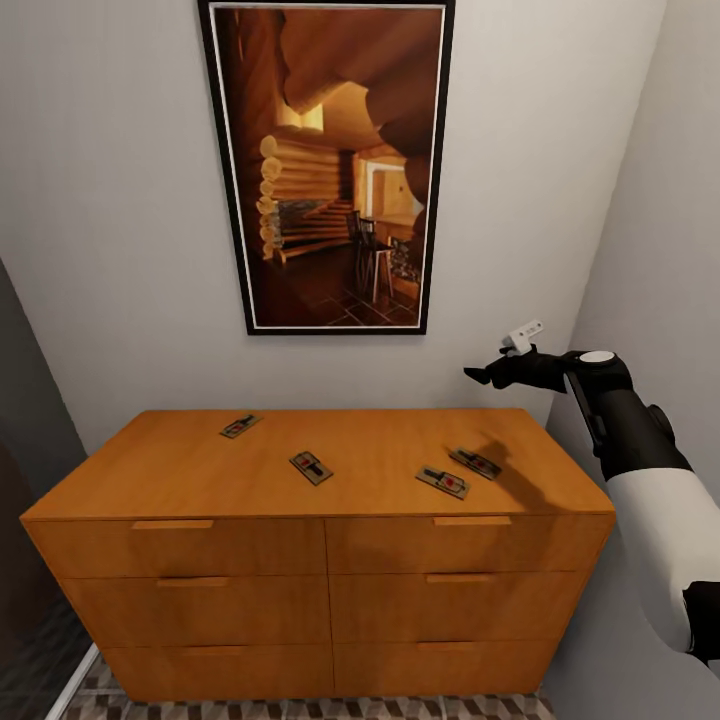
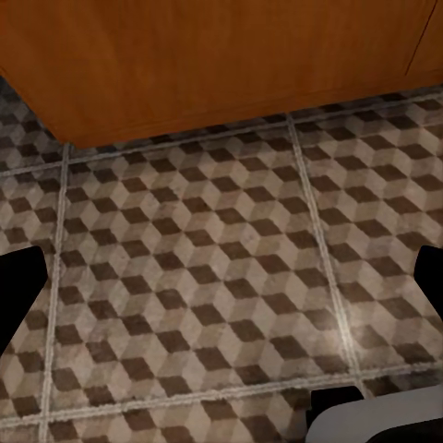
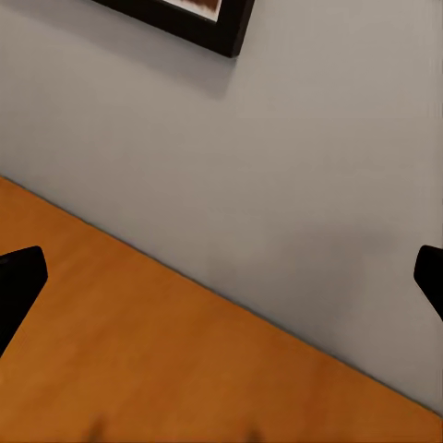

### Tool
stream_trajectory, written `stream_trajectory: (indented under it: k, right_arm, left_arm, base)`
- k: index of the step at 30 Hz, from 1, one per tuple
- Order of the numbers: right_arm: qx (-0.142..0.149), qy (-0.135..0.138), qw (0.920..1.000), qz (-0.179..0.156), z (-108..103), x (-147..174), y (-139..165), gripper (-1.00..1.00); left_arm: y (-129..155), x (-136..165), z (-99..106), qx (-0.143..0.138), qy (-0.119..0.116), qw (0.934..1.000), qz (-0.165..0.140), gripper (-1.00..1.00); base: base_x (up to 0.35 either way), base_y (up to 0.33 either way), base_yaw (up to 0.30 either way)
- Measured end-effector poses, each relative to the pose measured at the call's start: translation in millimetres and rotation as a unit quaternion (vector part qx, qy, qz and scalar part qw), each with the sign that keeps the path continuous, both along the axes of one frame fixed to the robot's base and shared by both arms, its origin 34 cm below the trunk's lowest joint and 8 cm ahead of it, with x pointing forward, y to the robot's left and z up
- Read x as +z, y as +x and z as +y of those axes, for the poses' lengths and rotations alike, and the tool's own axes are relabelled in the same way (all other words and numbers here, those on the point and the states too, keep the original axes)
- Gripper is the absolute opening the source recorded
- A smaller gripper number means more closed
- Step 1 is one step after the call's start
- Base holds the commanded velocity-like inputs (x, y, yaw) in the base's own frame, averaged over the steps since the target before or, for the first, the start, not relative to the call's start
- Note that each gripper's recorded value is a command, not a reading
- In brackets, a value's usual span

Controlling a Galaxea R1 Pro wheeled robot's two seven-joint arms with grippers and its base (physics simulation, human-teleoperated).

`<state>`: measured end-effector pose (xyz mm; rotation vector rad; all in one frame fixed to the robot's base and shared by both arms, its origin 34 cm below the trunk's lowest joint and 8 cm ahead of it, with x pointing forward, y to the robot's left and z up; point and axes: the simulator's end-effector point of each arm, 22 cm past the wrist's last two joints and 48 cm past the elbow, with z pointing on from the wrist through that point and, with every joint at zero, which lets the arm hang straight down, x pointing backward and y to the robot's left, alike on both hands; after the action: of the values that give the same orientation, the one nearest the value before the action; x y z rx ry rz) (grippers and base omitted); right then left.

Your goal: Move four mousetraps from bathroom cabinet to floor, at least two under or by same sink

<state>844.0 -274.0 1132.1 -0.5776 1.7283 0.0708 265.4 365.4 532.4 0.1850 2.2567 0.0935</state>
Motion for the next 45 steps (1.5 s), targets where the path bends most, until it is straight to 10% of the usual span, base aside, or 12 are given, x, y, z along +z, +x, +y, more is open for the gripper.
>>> stream_trajectory:
  k: [23, 45]
  right_arm:
    - [-0.016, 0.014, 0.9989, 0.042, -4.8, -16.4, -3.0, 1.0]
    - [-0.056, 0.029, 0.9854, 0.158, -5.7, -57.8, -18.6, 1.0]
  left_arm:
    - [0.1, 0.1, 0.2, 0.001, 0.0, 1.0, 0.0, 1.0]
    - [0.0, -0.3, -1.8, 0.001, -0.001, 1.0, 0.0, 1.0]
  base:
    - [0.0, 0.0, 0.0]
    - [0.0, 0.0, 0.0]
